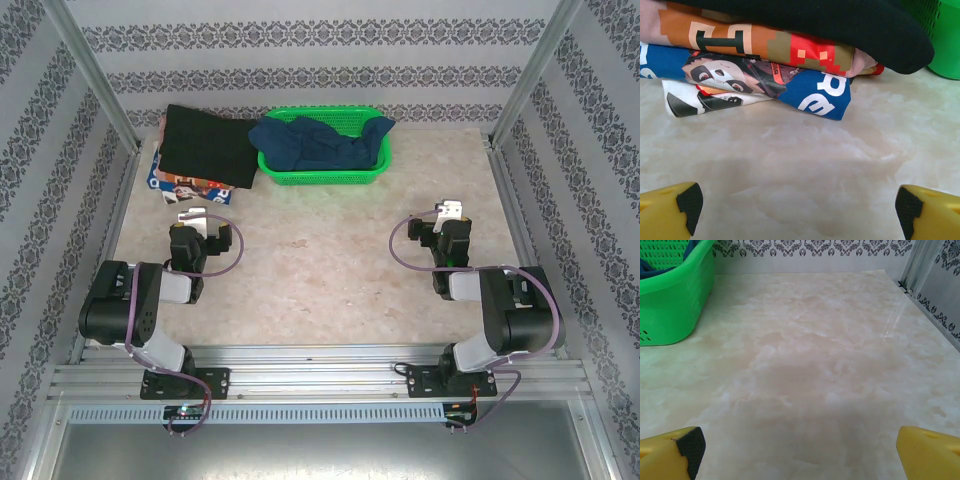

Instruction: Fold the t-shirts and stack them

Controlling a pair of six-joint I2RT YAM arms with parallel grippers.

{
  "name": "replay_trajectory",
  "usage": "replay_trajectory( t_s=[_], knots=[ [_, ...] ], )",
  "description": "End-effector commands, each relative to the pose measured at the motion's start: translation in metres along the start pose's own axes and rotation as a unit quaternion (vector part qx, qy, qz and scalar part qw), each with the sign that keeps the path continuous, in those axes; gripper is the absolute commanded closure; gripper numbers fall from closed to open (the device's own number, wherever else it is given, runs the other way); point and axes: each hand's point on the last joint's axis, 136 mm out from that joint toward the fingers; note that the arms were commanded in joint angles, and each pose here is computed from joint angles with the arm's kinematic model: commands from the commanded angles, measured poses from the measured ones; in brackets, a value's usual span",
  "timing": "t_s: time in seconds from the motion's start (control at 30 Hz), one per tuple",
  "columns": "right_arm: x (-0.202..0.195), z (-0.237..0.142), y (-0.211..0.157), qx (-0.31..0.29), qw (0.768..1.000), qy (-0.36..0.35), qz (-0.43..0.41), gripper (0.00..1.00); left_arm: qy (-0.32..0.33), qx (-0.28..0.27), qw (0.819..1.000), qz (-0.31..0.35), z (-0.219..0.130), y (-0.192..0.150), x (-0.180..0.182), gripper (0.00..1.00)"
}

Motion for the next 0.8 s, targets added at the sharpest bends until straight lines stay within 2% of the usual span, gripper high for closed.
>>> replay_trajectory(
  t_s=[0.0, 0.77],
  knots=[
    [0.0007, -0.0020, 0.0077, -0.019, 1.000, -0.001, 0.004, 0.02, -0.005, -0.009, 1.000, 0.006, 0.0031, 0.0081, -0.0024, 0.00],
    [0.0004, -0.0011, 0.0075, -0.017, 1.000, -0.002, 0.006, 0.02, -0.012, -0.006, 1.000, 0.001, 0.0039, 0.0074, -0.0025, 0.00]
  ],
)
Point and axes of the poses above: each hand's point on the last joint's axis, 136 mm out from that joint toward the fingers, its own z axis out along the fingers, its own x axis along the line the jaws close on, y = z × x, and after that the axes turned 7 degrees about z, right-handed
